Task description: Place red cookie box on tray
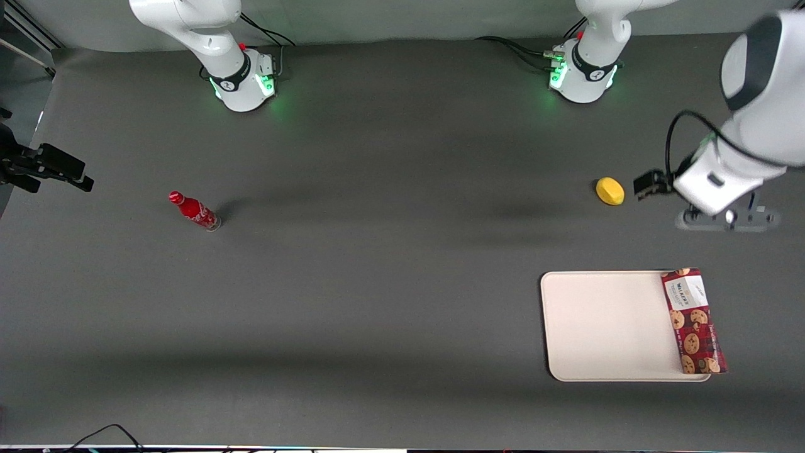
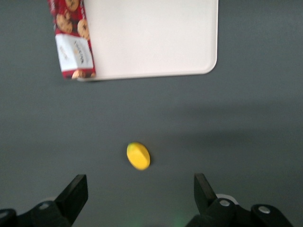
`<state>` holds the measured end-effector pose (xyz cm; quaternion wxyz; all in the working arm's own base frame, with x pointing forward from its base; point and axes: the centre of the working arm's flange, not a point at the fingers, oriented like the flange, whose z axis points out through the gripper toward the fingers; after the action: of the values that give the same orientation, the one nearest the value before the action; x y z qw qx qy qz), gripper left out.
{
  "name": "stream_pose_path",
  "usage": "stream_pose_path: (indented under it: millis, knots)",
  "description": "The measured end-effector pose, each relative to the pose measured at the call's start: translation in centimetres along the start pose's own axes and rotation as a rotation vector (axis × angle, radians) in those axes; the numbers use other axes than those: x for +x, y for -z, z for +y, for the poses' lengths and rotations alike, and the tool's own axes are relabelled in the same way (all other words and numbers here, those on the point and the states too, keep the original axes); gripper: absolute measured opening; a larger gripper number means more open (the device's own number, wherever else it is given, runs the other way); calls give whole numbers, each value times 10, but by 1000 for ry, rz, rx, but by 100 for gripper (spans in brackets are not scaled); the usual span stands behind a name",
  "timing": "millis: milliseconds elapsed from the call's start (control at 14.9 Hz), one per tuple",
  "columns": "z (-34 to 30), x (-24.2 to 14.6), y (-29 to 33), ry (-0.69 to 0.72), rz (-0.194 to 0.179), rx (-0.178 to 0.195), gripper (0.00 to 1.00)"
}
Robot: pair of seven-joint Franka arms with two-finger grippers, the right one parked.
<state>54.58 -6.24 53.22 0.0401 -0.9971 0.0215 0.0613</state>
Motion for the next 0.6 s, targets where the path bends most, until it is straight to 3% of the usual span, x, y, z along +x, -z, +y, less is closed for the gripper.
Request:
stream_pose_path:
  millis: [268, 402, 603]
  knots:
    - [-9, -24, 27, 21, 13, -3, 100]
    - [-11, -30, 45, 24, -4, -9, 100]
    - [-12, -33, 68, 29, 18, -25, 100]
